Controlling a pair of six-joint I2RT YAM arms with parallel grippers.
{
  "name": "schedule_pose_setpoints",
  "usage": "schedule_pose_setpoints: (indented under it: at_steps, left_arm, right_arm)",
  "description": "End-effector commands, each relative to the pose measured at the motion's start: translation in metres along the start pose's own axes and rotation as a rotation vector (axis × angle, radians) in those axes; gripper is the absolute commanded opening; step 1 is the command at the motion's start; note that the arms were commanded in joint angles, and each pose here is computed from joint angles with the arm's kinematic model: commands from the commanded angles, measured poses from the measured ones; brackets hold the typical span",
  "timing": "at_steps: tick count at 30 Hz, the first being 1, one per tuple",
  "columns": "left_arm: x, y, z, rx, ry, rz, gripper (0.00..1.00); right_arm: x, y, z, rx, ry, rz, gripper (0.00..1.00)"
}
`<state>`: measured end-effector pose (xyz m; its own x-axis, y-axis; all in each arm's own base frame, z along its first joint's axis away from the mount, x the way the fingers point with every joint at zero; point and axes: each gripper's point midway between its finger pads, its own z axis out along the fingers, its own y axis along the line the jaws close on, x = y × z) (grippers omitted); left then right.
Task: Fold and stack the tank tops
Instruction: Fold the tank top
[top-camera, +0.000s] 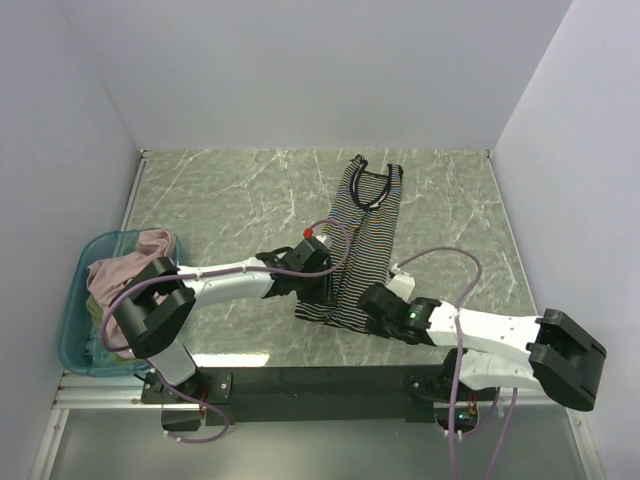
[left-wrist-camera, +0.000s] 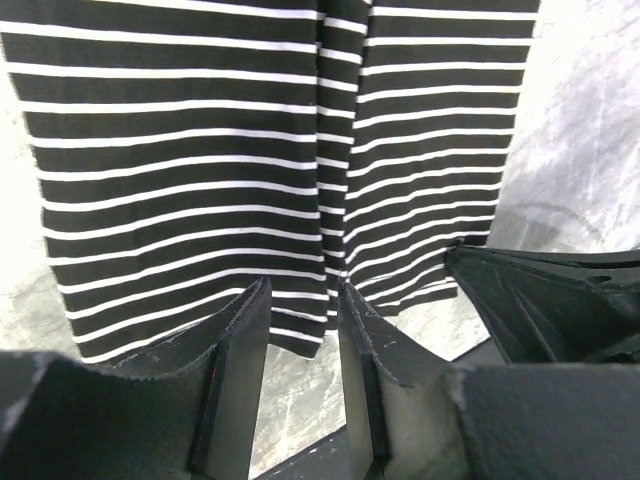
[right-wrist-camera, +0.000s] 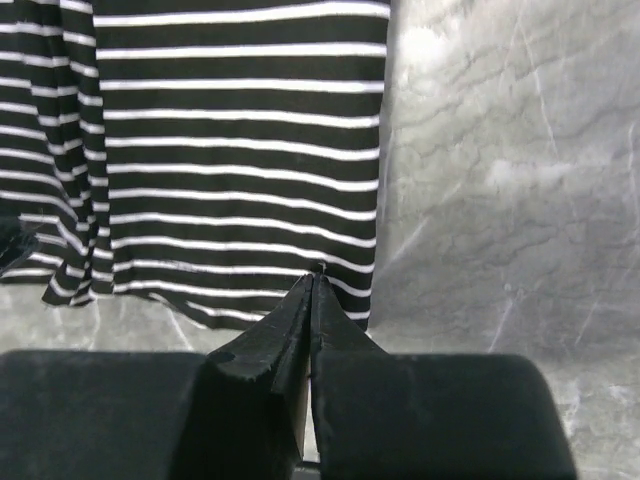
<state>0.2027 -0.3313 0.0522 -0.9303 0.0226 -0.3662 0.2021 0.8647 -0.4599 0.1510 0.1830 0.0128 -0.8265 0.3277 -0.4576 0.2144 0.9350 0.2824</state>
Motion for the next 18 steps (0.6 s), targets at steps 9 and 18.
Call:
schedule_pose_setpoints:
  at_steps: [9,18]
  left_arm:
    - [0.018,-0.024,0.016,0.126,0.072,-0.008,0.36]
    - [0.051,-0.014,0.033,0.081,0.147,-0.032,0.34]
  right_arm:
    - [0.015,-0.021,-0.002,-0.01,0.031,0.082,0.03]
    - [0.013,-0.026,-0.01,-0.011,0.021,0.112,0.05]
